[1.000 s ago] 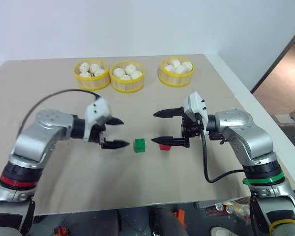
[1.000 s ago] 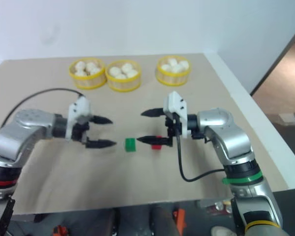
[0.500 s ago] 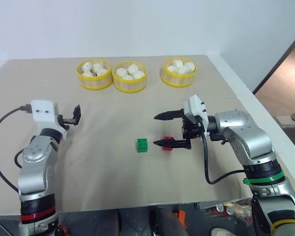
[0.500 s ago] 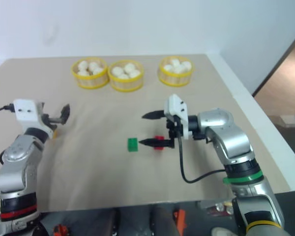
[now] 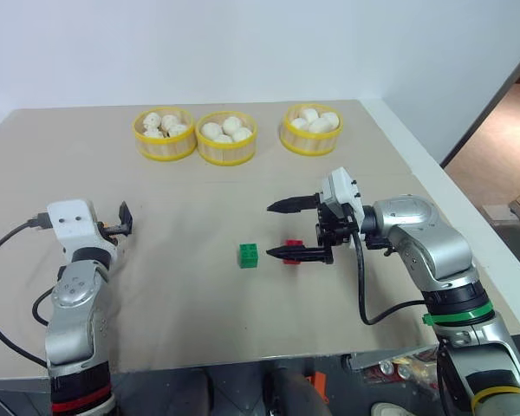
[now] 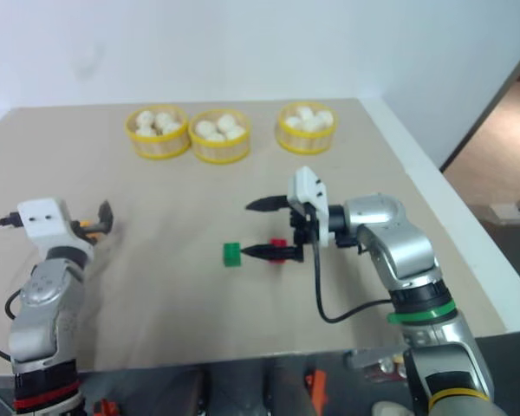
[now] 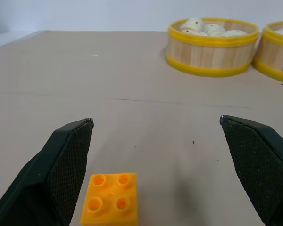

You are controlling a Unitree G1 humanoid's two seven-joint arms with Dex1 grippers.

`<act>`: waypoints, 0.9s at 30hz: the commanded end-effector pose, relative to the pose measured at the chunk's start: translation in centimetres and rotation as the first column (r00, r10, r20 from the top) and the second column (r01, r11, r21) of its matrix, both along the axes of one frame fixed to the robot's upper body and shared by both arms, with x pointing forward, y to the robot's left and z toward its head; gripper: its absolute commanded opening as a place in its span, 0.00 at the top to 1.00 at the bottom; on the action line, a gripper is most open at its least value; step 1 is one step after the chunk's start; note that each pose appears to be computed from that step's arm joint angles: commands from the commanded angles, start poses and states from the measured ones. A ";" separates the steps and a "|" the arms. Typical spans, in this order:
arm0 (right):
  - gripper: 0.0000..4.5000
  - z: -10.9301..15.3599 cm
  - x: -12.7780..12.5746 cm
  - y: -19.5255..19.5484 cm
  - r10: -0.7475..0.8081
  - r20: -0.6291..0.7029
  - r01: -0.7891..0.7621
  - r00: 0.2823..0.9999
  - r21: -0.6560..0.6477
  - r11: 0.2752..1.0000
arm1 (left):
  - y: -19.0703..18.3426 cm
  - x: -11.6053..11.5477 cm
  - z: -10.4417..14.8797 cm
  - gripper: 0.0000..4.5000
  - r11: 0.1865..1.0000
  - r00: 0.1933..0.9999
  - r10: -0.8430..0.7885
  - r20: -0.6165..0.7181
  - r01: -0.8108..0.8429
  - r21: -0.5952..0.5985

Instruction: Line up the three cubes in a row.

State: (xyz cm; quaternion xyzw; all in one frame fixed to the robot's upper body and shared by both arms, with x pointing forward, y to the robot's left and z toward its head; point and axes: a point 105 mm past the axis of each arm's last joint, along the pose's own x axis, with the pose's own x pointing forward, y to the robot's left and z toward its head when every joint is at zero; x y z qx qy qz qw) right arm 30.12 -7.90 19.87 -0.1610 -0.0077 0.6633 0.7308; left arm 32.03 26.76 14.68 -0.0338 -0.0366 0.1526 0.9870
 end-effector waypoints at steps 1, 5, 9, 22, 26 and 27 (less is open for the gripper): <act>0.00 1.3 0.1 -0.2 -0.003 0.054 0.003 0.999 0.008 1.000 | 1.3 -0.6 0.1 0.01 0.998 0.998 0.064 0.008 -0.063 -0.029; 0.00 1.1 0.0 -0.4 -0.005 0.057 0.006 0.998 -0.012 1.000 | 1.4 -0.6 -0.5 0.01 0.999 0.998 0.048 -0.031 -0.047 0.008; 0.00 1.0 0.0 -0.4 -0.004 0.057 0.005 0.998 -0.016 1.000 | 1.7 -0.6 -1.4 0.01 0.999 0.997 0.037 -0.074 -0.035 0.029; 0.00 4.0 1.1 0.3 -0.063 0.035 0.057 0.997 0.152 0.987 | 2.3 -1.0 -3.1 0.01 0.997 0.992 0.002 -0.127 0.007 0.071; 0.00 3.6 1.1 0.3 -0.056 0.050 0.049 0.997 0.129 0.990 | 2.5 -0.6 -3.5 0.13 0.999 0.991 -0.023 -0.132 0.027 0.034; 0.00 3.6 1.1 0.3 -0.057 0.050 0.050 0.997 0.128 0.990 | 2.6 -0.5 -3.5 0.19 0.999 0.991 -0.023 -0.134 0.028 0.031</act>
